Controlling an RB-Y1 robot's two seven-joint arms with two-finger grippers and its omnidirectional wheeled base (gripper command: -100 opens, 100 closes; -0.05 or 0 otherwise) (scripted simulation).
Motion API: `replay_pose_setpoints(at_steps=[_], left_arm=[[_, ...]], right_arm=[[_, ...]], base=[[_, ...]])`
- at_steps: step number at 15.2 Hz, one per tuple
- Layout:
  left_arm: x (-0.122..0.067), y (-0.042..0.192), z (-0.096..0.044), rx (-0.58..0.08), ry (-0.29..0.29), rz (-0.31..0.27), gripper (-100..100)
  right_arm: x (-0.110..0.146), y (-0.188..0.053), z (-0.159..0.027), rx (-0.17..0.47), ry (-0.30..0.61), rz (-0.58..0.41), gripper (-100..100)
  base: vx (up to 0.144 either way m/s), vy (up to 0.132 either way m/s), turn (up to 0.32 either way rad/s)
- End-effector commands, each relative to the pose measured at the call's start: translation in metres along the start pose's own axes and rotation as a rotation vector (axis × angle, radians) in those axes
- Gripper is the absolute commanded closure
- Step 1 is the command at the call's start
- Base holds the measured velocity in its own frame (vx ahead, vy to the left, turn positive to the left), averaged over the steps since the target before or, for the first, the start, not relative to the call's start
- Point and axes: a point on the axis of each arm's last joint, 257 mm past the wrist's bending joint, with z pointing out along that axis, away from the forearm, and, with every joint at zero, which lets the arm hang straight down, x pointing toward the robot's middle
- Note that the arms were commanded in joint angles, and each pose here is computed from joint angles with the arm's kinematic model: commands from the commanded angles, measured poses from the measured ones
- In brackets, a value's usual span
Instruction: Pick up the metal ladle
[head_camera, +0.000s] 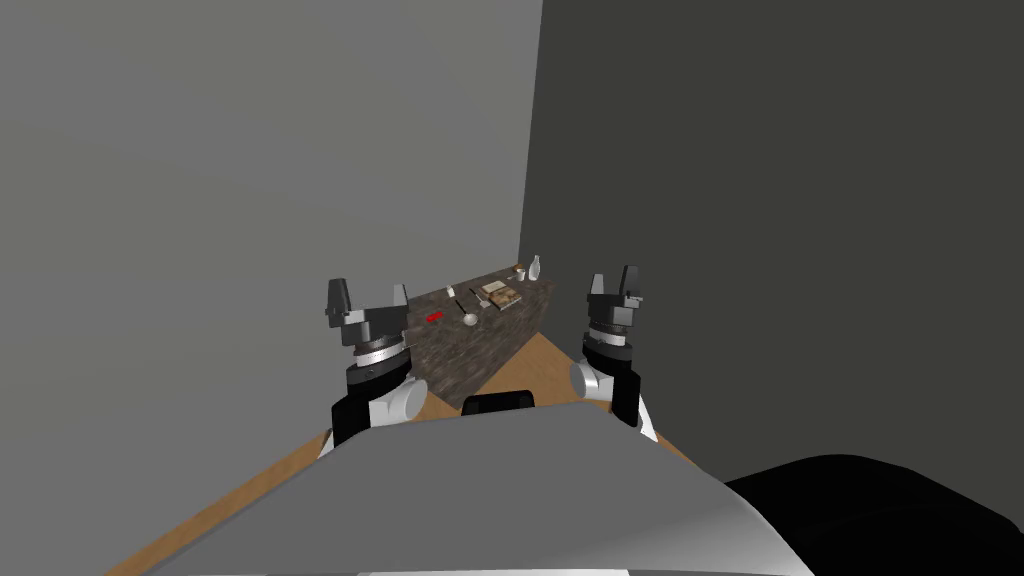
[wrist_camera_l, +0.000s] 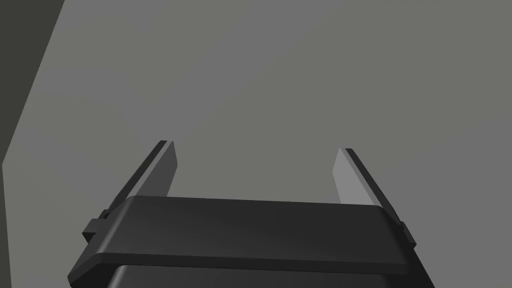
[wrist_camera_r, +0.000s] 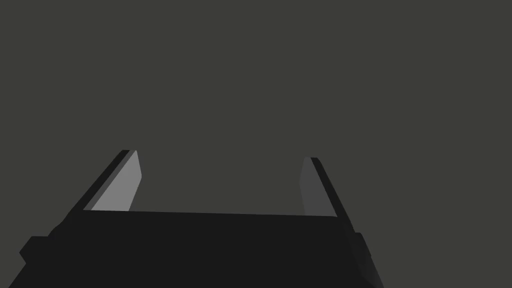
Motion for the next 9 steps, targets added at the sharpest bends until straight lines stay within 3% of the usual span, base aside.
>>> replay_pose_setpoints(at_steps=[1,4,5,6,7,8,9], left_arm=[[0.005,0.003,-0.002,-0.011,0.046,0.030,-100],[0.012,0.011,-0.005,-0.029,0.125,0.091,-100],[0.012,0.011,-0.005,-0.029,0.125,0.091,-100],[0.015,0.015,-0.008,-0.039,0.171,0.132,-100],[0.015,0.015,-0.008,-0.039,0.171,0.132,-100],[0.019,0.021,-0.012,-0.049,0.221,0.177,-100],[0.019,0.021,-0.012,-0.049,0.221,0.177,-100]], right_arm=[[0.000,0.000,0.000,0.000,0.000,0.000,0],[0.000,0.000,0.000,0.000,0.000,0.000,0],[0.000,0.000,0.000,0.000,0.000,0.000,0],[0.000,0.000,0.000,0.000,0.000,0.000,0],[0.000,0.000,0.000,0.000,0.000,0.000,0],[0.000,0.000,0.000,0.000,0.000,0.000,0],[0.000,0.000,0.000,0.000,0.000,0.000,0]], base=[[-0.019,-0.027,-0.064],[-0.054,-0.037,-0.107],[-0.045,-0.024,-0.072],[-0.036,-0.021,-0.139],[-0.025,-0.014,-0.111],[-0.021,-0.010,-0.168],[-0.017,-0.004,-0.139]])
